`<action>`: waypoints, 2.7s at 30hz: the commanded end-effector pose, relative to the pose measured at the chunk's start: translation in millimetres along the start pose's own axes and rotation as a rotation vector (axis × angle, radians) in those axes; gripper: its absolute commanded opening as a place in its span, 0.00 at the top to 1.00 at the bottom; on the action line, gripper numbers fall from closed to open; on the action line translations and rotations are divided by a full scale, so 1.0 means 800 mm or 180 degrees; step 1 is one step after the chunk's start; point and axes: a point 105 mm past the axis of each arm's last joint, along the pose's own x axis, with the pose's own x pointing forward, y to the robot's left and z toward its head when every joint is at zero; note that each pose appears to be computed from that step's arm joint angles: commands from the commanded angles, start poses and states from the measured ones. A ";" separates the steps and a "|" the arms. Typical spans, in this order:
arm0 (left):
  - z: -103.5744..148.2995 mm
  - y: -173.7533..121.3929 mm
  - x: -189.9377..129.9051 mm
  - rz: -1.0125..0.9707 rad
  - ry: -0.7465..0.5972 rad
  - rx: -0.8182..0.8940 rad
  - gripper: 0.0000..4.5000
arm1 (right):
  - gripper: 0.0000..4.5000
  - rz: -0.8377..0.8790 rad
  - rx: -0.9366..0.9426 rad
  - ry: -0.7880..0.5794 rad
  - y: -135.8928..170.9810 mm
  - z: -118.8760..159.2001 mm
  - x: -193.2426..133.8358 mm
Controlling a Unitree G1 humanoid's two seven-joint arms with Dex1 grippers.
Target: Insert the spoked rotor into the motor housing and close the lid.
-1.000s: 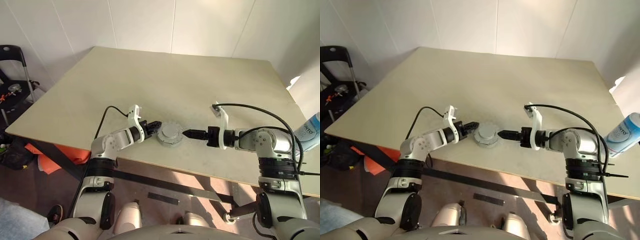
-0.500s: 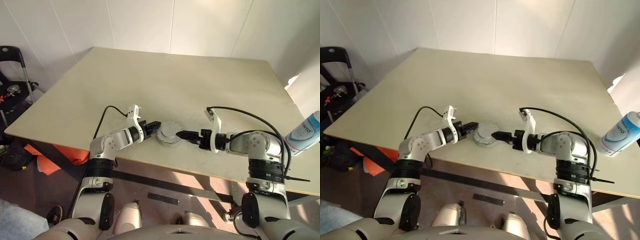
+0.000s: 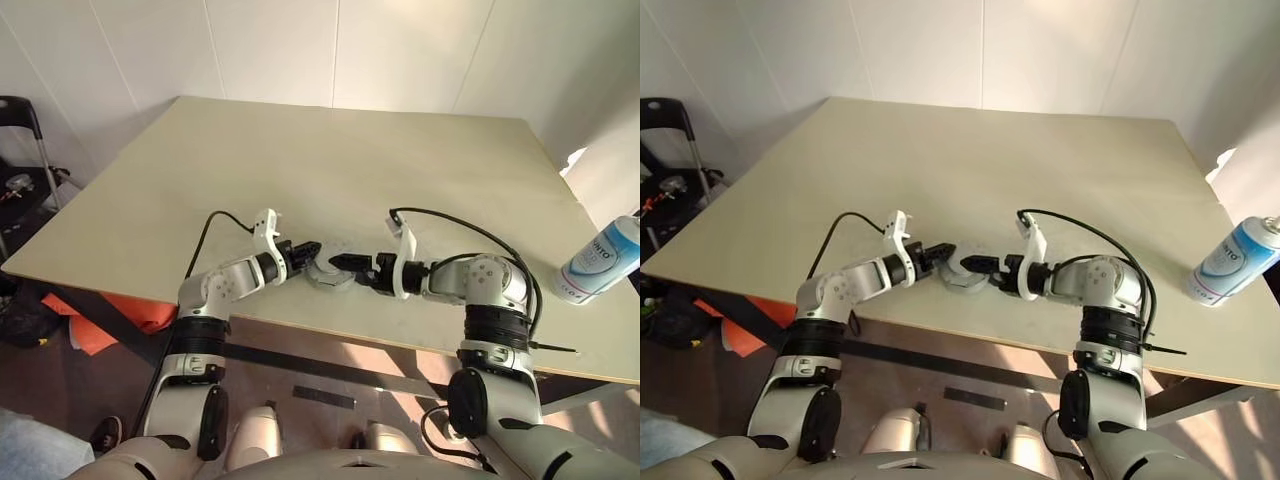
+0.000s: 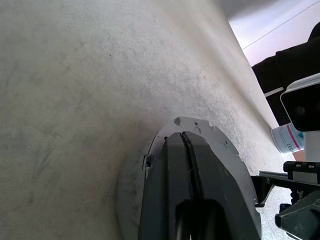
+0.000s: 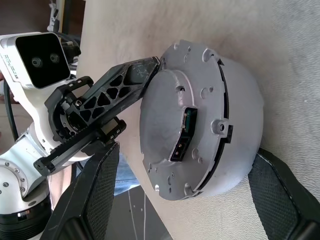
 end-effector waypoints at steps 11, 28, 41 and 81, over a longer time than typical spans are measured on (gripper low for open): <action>0.006 -0.002 -0.002 -0.0013 -0.0044 0.0063 1.00 | 0.37 0.0046 -0.0010 -0.0032 0.016 0.008 0.036; 0.050 0.013 -0.026 0.0046 -0.0689 0.0007 1.00 | 0.50 -0.0111 0.0174 -0.0508 0.002 0.053 0.025; 0.062 0.031 -0.057 0.0143 -0.1023 -0.0204 1.00 | 0.50 -0.0182 0.0361 -0.0912 -0.003 0.103 0.018; 0.080 0.031 -0.060 -0.0066 -0.1510 -0.1123 1.00 | 0.51 0.0796 0.1496 -0.2396 0.053 0.227 -0.037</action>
